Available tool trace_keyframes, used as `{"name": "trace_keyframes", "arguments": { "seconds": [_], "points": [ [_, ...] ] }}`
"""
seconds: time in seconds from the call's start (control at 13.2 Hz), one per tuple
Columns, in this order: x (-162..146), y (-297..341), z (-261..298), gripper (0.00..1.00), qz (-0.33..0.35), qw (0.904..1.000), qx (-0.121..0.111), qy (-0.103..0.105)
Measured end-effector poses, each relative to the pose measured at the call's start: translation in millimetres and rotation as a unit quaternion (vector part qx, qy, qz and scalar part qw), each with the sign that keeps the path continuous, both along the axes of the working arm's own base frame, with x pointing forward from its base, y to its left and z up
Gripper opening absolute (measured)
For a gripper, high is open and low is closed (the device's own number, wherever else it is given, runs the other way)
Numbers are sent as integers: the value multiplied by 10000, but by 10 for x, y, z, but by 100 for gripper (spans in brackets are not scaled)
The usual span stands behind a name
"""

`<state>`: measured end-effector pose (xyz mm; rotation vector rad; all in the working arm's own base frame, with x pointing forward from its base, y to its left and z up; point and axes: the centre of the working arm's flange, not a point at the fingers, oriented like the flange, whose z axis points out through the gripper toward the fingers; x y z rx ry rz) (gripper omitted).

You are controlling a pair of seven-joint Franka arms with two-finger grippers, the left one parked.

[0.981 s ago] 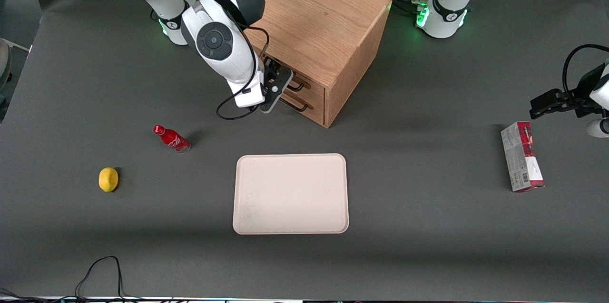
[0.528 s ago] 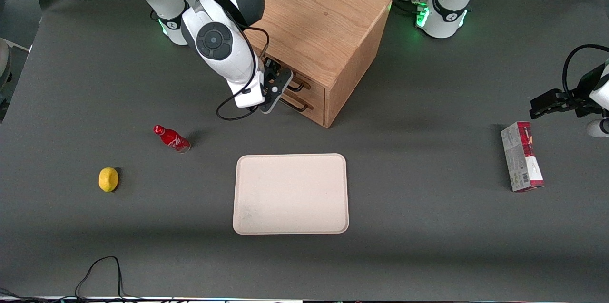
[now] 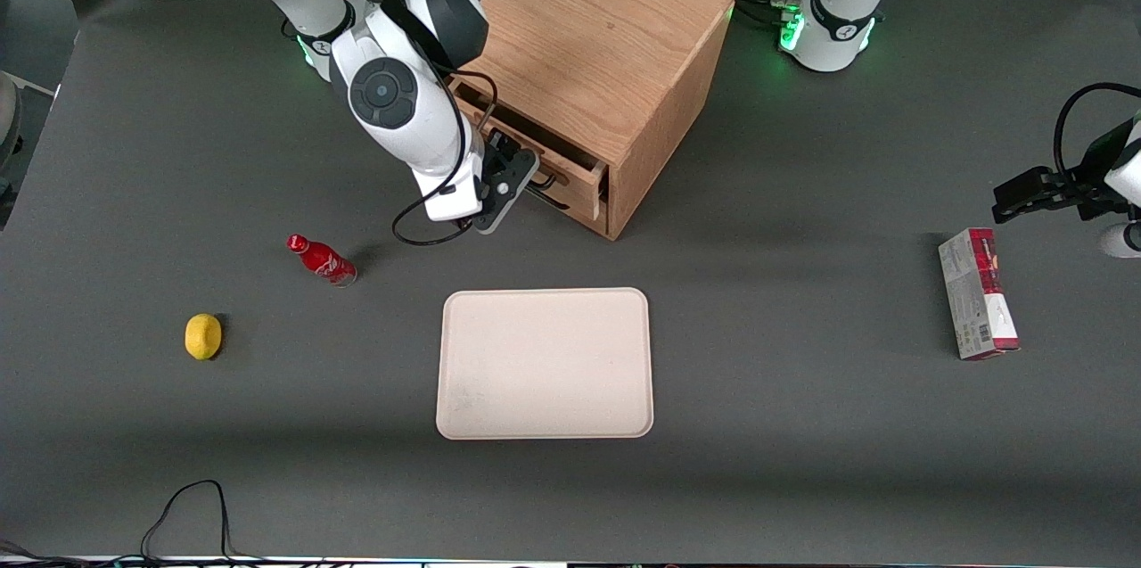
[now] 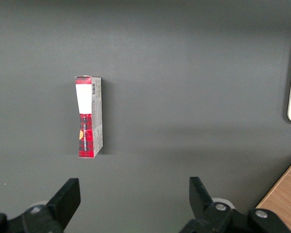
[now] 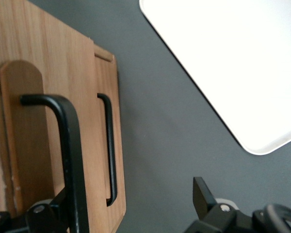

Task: Open upper drawer
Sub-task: 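Pull the upper drawer outward by its handle with the right gripper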

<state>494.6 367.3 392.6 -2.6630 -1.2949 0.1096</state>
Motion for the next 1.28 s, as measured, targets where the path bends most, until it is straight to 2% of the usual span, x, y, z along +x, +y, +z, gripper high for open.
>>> {"name": "trace_keyframes", "arguments": {
  "seconds": [0.53,0.75,1.28],
  "points": [
    [394,-346,37,100,-105,9999,66,-106],
    [499,-382,56,100,1,10000,42,-36],
    [866,-652,47,100,-47,9998,-69,-187]
  ]
}}
